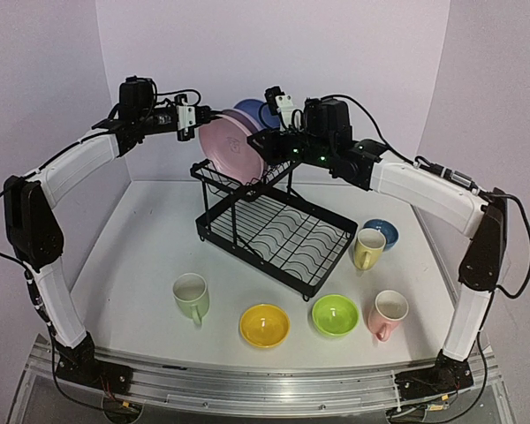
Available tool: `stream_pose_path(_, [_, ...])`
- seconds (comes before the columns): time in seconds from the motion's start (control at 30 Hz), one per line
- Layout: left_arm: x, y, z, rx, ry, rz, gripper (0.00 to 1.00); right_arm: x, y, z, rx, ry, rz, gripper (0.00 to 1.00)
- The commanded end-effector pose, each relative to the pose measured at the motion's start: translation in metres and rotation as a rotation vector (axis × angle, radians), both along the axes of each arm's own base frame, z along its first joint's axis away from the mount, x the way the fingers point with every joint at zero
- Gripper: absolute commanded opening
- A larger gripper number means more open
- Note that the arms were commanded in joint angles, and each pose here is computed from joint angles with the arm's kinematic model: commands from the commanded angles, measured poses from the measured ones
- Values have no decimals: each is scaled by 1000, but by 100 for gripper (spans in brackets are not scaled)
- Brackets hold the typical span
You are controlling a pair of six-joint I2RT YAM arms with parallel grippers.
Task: Load the mixed dishes into the dish rack
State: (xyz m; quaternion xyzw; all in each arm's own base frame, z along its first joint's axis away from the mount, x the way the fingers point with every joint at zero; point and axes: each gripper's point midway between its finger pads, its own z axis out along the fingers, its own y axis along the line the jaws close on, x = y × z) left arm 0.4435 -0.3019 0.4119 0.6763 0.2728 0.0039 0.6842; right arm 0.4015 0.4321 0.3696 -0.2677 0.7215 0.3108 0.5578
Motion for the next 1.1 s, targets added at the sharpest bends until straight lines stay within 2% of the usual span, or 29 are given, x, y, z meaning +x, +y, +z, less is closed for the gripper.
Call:
stream_pose_path(0.0, [-3, -14, -33, 42, 125, -43, 0, -2, 15, -41, -48, 68, 29, 20])
stream_pose_path(0.2, [3, -17, -35, 27, 154, -28, 1, 0, 12, -44, -53, 73, 7, 20])
stream_pose_path(0.33, [4, -17, -23, -10, 157, -17, 16, 2, 9, -44, -58, 69, -13, 20])
stream_pose_path(0.8, [-7, -12, 6, -49, 92, -11, 37, 3, 7, -33, -52, 43, -18, 24])
stream_pose_path(1.07, [-12, -8, 23, -79, 61, -3, 44, 6, 2, -26, -51, 24, -50, 29])
